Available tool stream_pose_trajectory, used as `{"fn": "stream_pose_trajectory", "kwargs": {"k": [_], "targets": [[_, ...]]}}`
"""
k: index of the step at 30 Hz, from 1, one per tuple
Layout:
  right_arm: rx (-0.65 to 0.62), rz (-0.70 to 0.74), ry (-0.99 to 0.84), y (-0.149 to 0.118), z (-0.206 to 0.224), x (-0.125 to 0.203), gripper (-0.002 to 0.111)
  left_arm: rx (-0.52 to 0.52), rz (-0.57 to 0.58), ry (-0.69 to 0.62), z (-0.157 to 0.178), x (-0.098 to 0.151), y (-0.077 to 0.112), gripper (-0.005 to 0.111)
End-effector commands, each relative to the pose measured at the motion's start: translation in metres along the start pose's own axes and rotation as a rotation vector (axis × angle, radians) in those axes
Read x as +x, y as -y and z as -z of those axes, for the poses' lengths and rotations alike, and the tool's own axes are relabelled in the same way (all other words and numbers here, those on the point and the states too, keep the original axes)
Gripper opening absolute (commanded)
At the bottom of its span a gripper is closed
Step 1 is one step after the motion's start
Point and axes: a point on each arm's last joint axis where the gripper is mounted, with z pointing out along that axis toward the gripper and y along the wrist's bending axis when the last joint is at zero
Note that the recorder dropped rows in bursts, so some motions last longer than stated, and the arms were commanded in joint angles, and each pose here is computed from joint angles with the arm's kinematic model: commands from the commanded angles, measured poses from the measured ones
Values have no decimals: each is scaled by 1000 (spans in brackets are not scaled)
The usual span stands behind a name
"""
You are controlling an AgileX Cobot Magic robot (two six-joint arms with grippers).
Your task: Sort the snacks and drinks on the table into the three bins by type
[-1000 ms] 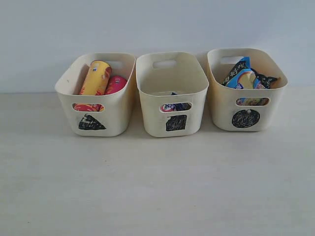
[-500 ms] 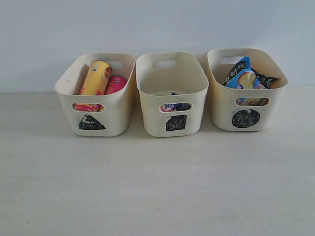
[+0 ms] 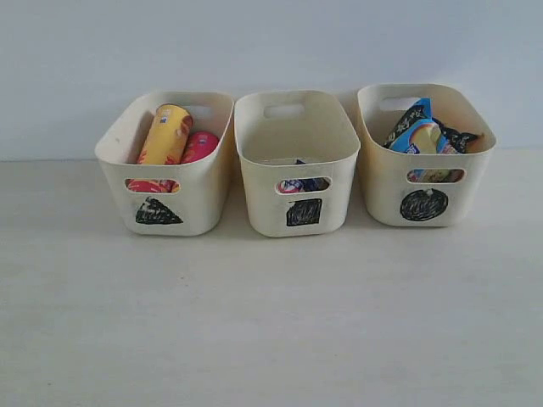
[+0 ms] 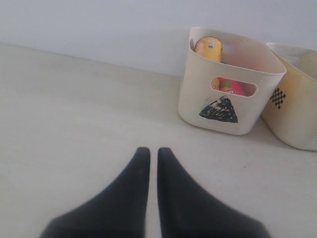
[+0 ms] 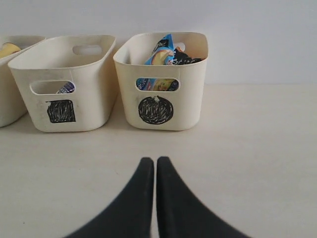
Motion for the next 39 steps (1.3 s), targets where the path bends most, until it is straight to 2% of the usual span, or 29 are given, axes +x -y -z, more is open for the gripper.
{"fn": "stream_pose_trajectory", "kwargs": {"k": [1,10,19,39], "targets": [[0,15,-14,0,0,2,0,1,10,2,0,1,0,5],[41,-1,-89,4,1,9,0,1,10,2,0,1,0,5],[63,73,-98,6,1,10,0,1,10,2,0,1,0,5],[66,30,-97,6,1,10,0,1,10,2,0,1,0,5]]}}
